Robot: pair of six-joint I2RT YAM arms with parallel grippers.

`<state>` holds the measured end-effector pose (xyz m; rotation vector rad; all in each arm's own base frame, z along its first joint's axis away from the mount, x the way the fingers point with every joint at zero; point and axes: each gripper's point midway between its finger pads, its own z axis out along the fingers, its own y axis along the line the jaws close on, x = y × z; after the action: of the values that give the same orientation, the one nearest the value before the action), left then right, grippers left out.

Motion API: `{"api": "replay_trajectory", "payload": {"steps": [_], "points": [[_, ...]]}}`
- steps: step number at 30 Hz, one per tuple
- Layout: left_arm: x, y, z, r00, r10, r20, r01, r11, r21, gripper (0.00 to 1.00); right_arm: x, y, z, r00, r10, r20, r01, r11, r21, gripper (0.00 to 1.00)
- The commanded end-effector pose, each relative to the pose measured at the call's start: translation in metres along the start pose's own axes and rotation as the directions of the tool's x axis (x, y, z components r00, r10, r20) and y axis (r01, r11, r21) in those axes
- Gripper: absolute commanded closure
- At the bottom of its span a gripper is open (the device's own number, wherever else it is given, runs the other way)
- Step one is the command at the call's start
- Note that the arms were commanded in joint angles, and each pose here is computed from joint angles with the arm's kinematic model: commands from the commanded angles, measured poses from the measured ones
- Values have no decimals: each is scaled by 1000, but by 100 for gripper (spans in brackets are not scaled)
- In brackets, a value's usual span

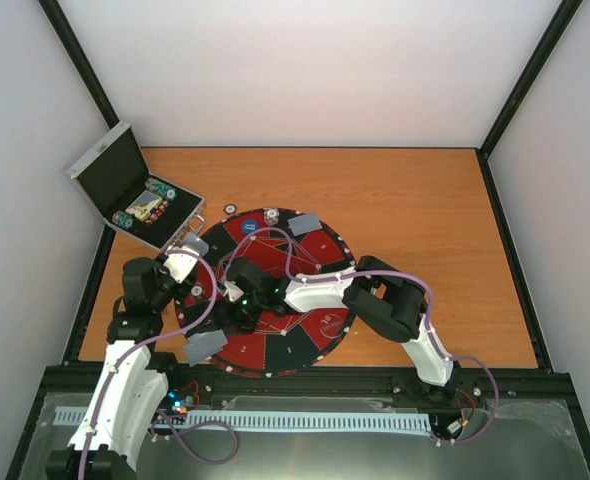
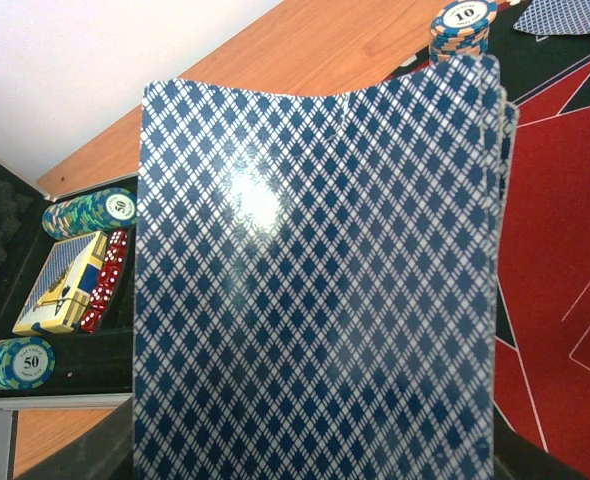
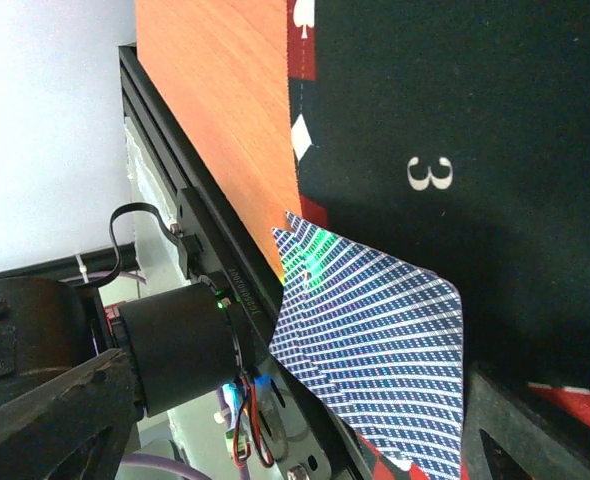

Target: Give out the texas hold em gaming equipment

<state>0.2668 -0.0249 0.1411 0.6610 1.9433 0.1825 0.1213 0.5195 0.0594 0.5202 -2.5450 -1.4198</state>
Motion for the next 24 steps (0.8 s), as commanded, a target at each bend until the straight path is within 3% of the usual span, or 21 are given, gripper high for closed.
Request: {"api": "replay_trajectory", "payload": {"steps": [1, 2, 3, 4, 12, 20, 24], "points": [[-18, 9, -6, 998, 9, 61, -7, 1000, -25, 47, 4, 4, 2, 1000, -23, -14, 23, 1000, 9, 12], [-19, 9, -6, 998, 8, 62, -7, 1000, -25, 47, 4, 4, 2, 1000, -25, -12, 25, 1000, 13, 12], [-19, 9, -6, 998, 8, 64, -7, 1000, -25, 47, 4, 5, 1, 1000, -29, -9, 29, 999, 18, 3], [-19, 9, -6, 998, 6, 64, -5, 1000, -24, 47, 3, 4, 0, 1000, -30, -6, 30, 999, 26, 0], [-19, 9, -7, 998, 5, 62, -4, 1000, -25, 47, -5, 12, -10, 997, -68, 23, 67, 996, 57, 0], [-25, 10, -8, 997, 5, 78, -4, 1000, -22, 47, -20, 17, -46, 983, -121, 140, 110, 991, 80, 0], [-27, 9, -7, 997, 6, 83, -5, 1000, -6, 47, -32, 25, -72, 955, -213, 204, 189, 973, 132, 0]]}}
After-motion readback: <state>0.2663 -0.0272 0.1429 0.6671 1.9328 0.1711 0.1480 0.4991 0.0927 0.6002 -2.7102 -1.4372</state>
